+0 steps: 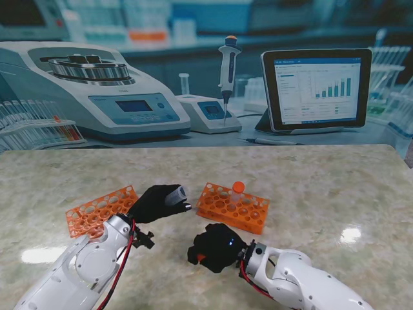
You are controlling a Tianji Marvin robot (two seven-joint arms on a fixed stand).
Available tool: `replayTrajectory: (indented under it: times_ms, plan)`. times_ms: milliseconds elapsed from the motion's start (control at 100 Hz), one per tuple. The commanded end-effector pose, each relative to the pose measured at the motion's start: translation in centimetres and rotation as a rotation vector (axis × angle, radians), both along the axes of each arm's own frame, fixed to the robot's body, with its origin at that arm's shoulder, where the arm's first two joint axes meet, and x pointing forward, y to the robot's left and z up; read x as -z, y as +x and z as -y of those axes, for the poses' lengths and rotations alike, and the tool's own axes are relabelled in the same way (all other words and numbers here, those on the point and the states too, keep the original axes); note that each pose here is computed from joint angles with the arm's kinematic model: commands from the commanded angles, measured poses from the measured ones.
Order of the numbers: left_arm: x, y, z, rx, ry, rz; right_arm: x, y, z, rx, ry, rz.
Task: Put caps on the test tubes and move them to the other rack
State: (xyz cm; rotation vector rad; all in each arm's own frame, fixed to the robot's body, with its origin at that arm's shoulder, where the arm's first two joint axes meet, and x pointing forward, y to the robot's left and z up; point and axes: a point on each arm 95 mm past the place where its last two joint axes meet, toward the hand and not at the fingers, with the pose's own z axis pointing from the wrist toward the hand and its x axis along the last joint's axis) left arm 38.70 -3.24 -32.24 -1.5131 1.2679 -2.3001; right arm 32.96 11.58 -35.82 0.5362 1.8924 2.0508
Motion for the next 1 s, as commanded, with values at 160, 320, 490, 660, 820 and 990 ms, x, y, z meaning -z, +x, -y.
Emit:
replayTrajectory:
  times_ms: [160,320,490,660,820,990]
  plan:
    - [0.0,-0.1,0.2,0.006,-0.002,-0.002,-0.8,-0.4,0.1,0.012,0.03,0.021]
    - [0.0,-0.1,0.2,0.009,-0.002,-0.002,-1.3,-0.4,0.4,0.023,0.047,0.035]
    - [0.0,-0.1,0.3,0.011,-0.002,-0.003,-2.1,-0.5,0.6,0.036,0.073,0.051]
    - [0.0,-0.1,0.4,0.015,-0.002,-0.004,-3.0,-0.6,1.0,0.055,0.1,0.074]
    - [0.0,-0.1,0.5,0.022,-0.001,-0.006,-4.1,-0.6,1.5,0.079,0.129,0.099]
    - [0.0,-0.1,0.7,0.028,-0.001,-0.008,-5.0,-0.8,2.0,0.096,0.155,0.122]
